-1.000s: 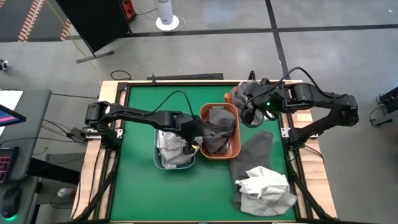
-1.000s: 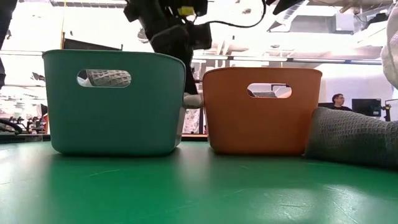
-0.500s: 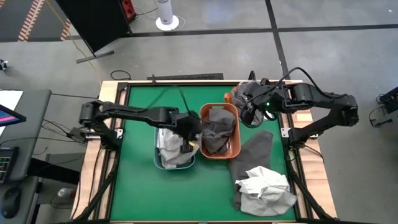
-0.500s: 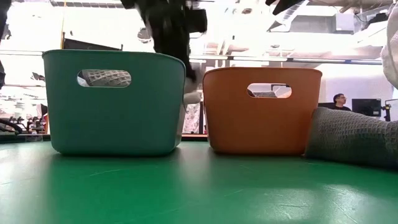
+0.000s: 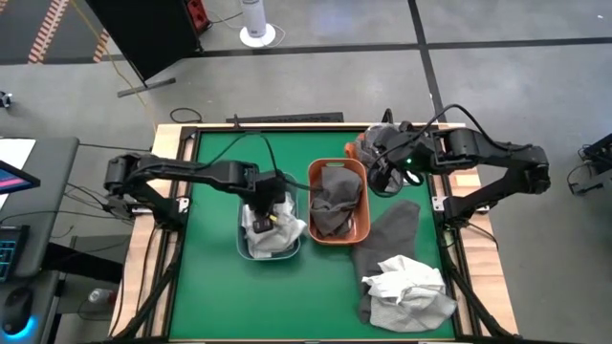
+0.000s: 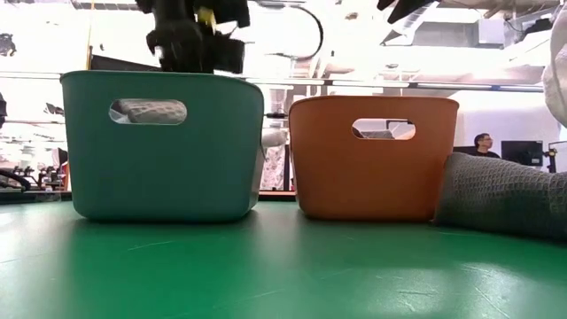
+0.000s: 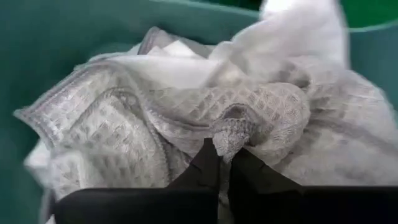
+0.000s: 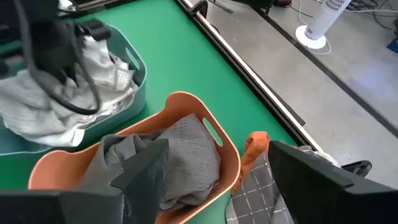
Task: Sort towels by color in basket
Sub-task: Put the left gray towel into the green bin
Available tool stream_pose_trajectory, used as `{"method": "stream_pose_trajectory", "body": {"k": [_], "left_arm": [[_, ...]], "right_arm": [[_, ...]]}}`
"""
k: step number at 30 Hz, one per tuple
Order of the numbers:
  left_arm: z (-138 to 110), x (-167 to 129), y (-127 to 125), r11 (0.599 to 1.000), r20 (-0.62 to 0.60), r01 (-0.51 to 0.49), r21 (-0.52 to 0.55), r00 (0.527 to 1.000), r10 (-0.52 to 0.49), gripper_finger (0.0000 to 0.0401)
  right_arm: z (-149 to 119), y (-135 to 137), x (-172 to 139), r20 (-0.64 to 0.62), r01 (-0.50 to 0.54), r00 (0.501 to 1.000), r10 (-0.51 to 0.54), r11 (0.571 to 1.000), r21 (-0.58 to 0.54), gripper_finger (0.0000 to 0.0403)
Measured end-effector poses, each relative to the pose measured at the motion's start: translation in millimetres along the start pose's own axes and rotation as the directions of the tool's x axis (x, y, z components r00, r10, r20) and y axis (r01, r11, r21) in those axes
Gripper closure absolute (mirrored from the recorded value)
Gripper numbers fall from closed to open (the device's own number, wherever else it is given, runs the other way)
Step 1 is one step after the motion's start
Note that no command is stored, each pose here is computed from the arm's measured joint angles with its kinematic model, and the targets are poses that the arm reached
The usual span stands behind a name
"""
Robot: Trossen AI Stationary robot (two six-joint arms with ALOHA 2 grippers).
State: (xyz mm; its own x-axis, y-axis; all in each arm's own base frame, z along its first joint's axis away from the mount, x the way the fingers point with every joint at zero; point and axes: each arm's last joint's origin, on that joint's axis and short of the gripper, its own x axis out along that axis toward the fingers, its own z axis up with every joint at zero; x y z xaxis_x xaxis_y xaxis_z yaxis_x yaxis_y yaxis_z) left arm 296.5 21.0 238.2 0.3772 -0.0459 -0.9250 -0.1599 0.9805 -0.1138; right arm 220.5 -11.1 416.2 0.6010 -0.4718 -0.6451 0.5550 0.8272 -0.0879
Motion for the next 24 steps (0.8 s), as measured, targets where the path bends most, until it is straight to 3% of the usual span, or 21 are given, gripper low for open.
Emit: {"method": "stream_pose_trajectory", "body": {"k": [4,9,19,24], "left_arm": [[-10.9,18.8,4.5,0.997,0.022,0.0,-0.078,1.0,0.002,0.0369],[-11.1,12.4,3.8,0.995,-0.029,0.006,-0.098,1.0,-0.009,0.031],[23.0,-45.2,-5.0,0.993,0.033,0.03,-0.112,0.999,-0.027,0.0146],[38.7,-76.1,-8.9,0.994,0.11,0.026,-0.107,0.994,-0.014,0.0114]], "right_arm": [[-2.1,3.5,-2.6,-0.003,-0.015,1.0,0.015,1.0,-0.003,0.0097],[-8.4,2.5,-3.9,-0.056,-0.001,0.998,-0.001,0.999,-0.033,0.0097],[-14.0,-32.8,15.5,-0.243,0.082,0.967,-0.08,0.997,0.001,0.0097],[-26.4,-51.4,43.8,-0.339,0.137,0.933,-0.122,0.99,0.019,0.0097]]}}
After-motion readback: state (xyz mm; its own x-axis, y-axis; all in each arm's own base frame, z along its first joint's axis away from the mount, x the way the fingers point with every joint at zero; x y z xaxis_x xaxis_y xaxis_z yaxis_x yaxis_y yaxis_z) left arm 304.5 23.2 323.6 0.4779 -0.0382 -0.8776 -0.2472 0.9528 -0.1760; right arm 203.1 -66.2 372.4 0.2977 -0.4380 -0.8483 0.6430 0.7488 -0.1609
